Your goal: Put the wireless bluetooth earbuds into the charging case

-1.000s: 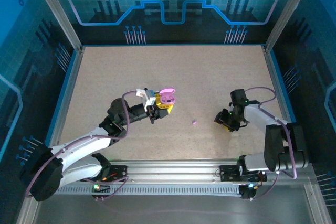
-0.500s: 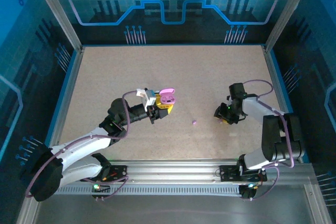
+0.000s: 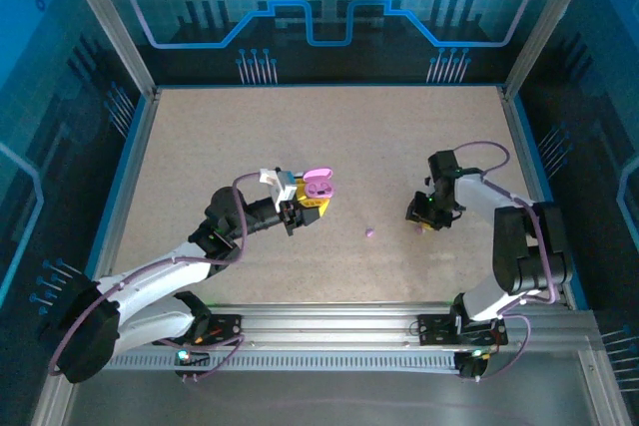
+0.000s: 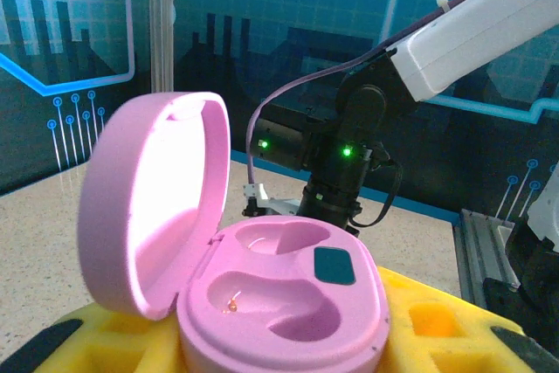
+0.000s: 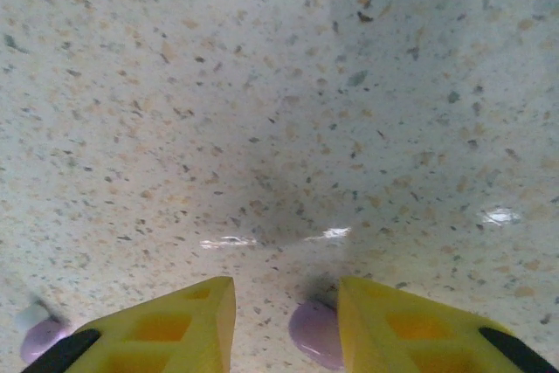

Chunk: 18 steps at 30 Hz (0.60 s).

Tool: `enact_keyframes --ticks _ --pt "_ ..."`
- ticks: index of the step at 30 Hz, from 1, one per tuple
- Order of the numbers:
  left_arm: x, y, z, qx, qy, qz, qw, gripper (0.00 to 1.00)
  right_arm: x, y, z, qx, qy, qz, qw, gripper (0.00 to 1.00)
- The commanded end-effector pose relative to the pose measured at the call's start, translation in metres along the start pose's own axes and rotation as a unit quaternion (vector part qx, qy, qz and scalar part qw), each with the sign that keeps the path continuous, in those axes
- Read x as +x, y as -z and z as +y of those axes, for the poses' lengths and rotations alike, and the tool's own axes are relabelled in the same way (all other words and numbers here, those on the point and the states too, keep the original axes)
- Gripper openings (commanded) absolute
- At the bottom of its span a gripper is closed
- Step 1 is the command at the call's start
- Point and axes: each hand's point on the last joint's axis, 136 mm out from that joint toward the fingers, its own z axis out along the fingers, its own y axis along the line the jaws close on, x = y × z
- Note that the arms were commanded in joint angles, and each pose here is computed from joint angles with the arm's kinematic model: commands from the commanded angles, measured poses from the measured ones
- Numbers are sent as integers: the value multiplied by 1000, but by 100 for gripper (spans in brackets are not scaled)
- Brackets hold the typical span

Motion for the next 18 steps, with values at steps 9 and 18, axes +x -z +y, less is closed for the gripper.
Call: enact_keyframes --ticks 9,18 --pt "-15 0 -1 -1 -14 -18 1000 37 -2 -4 3 21 43 29 998 41" --pt "-16 -2 -2 1 -14 -18 1000 37 2 -8 2 26 43 48 998 39"
